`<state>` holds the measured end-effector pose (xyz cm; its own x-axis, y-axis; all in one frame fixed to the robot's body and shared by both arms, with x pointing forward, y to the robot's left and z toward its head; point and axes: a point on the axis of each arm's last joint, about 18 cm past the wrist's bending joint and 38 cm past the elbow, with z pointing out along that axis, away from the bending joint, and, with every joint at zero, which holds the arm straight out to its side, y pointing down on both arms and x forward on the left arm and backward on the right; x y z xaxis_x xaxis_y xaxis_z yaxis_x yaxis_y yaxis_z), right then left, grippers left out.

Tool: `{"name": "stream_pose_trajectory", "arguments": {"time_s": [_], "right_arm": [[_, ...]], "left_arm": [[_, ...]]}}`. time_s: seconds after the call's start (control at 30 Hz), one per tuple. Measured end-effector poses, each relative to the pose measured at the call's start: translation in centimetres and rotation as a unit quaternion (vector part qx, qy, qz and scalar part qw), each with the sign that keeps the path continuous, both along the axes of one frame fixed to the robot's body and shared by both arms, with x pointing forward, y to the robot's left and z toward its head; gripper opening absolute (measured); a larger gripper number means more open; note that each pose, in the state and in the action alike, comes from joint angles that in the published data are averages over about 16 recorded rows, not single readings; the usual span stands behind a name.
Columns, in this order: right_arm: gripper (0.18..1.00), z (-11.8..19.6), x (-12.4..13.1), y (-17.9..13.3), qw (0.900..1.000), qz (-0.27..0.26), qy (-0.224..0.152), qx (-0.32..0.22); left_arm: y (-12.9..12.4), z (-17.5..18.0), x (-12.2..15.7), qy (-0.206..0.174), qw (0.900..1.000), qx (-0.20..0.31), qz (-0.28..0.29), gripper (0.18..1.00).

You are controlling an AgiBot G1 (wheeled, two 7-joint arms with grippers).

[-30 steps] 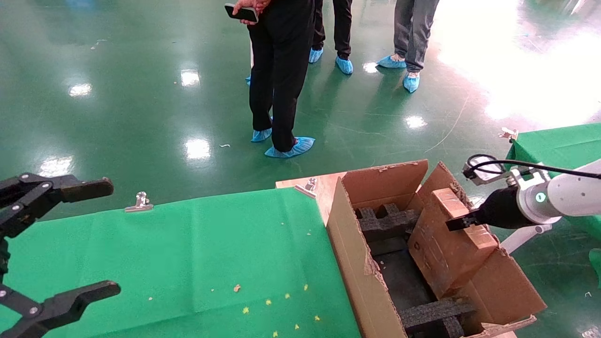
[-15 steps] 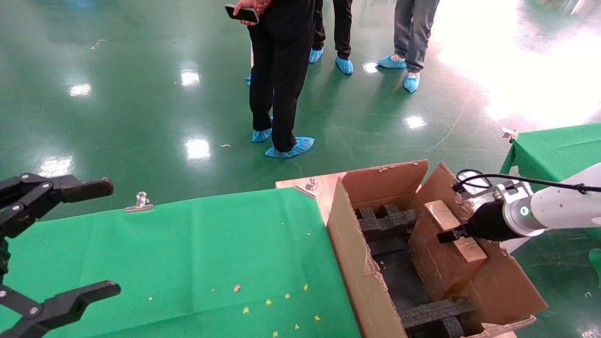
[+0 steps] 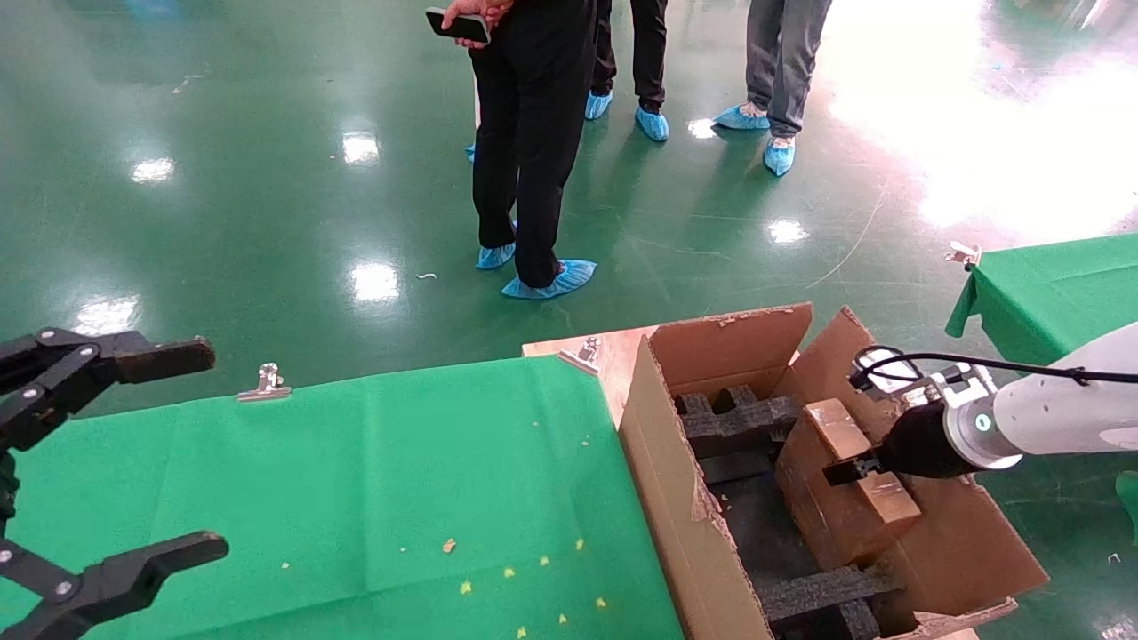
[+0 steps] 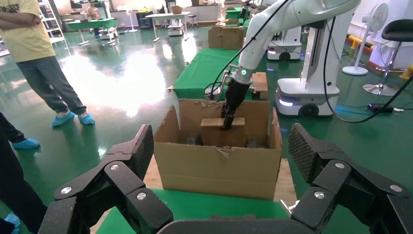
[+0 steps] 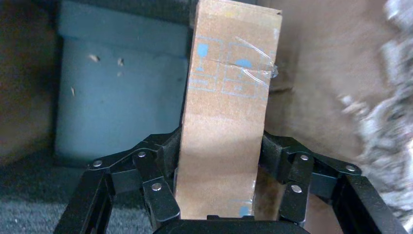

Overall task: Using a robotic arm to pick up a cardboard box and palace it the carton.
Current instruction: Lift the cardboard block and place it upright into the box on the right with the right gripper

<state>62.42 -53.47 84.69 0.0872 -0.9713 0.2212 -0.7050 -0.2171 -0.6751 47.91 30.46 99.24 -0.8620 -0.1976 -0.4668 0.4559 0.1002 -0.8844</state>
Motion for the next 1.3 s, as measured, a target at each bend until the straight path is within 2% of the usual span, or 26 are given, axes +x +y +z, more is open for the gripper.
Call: {"name": "stream_pose_trajectory", "arguments": {"time_s": [0.37, 0.57, 0.8, 1.0, 1.3], "right_arm": [[0.399, -0.6, 0.0, 0.0, 1.000, 0.005, 0.011, -0.005], [0.413, -0.6, 0.0, 0.0, 1.000, 0.005, 0.011, -0.005], [0.474, -0.5, 0.0, -0.1, 1.000, 0.005, 0.010, -0.005], [0.560, -0.2, 0.0, -0.1, 1.000, 0.006, 0.006, -0.006], [0.739, 1.6, 0.1, 0.2, 1.000, 0.016, -0.021, -0.002]], "left_arm": [[0.0, 0.0, 0.0, 0.000, 1.0000, 0.000, 0.000, 1.000], [0.0, 0.0, 0.0, 0.000, 1.0000, 0.000, 0.000, 1.000], [0.0, 0.0, 0.0, 0.000, 1.0000, 0.000, 0.000, 1.000], [0.0, 0.0, 0.0, 0.000, 1.0000, 0.000, 0.000, 1.000], [0.0, 0.0, 0.0, 0.000, 1.0000, 0.000, 0.000, 1.000]]}}
